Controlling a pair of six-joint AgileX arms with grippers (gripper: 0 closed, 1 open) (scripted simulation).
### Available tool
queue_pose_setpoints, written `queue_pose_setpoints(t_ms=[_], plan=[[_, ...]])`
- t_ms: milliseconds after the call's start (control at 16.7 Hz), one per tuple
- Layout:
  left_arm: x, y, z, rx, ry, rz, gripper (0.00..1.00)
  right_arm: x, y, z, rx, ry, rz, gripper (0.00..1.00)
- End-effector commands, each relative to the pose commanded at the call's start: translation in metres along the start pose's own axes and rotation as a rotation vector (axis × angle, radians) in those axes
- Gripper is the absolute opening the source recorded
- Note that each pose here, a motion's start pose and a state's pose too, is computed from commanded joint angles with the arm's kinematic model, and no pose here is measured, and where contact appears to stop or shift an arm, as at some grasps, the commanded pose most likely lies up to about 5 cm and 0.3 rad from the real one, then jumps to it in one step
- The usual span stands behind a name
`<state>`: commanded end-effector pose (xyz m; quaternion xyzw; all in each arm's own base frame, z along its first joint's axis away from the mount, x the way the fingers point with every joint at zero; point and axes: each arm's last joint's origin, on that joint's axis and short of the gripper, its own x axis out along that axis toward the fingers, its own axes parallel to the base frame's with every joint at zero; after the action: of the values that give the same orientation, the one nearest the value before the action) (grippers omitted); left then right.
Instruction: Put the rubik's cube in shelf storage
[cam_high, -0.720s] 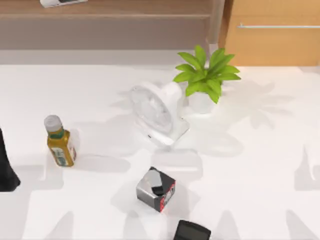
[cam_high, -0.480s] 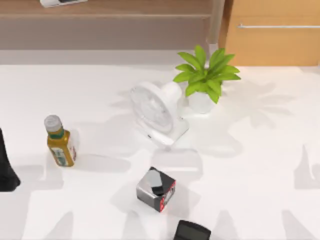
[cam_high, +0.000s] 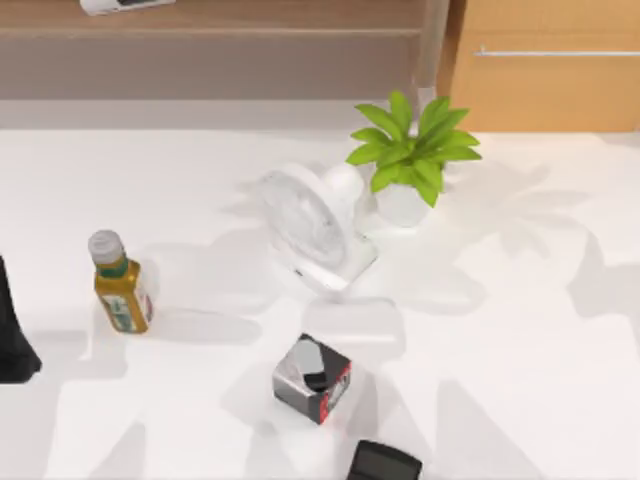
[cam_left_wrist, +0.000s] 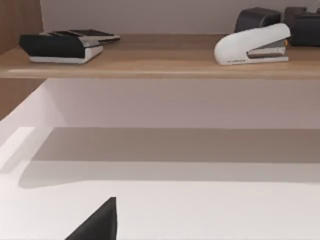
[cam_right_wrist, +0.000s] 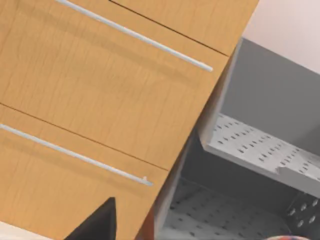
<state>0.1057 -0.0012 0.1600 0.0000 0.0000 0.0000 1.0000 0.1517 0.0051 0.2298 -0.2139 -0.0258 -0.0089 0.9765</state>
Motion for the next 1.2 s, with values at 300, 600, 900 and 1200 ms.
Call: queue_pose_setpoints(t_ms=[300, 600, 900, 1200], plan=[[0.000, 0.000, 0.000, 0.000, 0.000, 0.000, 1.00, 0.086, 0.007, 0.017, -0.376, 0.008, 0.000, 1.00], [0.000, 0.000, 0.000, 0.000, 0.000, 0.000, 1.00, 0.179, 0.048, -0.018, -0.742, 0.029, 0.020, 1.00], [0.000, 0.000, 0.000, 0.000, 0.000, 0.000, 1.00, 0.232, 0.099, -0.081, -1.019, 0.042, 0.043, 1.00], [0.000, 0.000, 0.000, 0.000, 0.000, 0.000, 1.00, 0.245, 0.124, -0.112, -1.138, 0.034, 0.046, 1.00]])
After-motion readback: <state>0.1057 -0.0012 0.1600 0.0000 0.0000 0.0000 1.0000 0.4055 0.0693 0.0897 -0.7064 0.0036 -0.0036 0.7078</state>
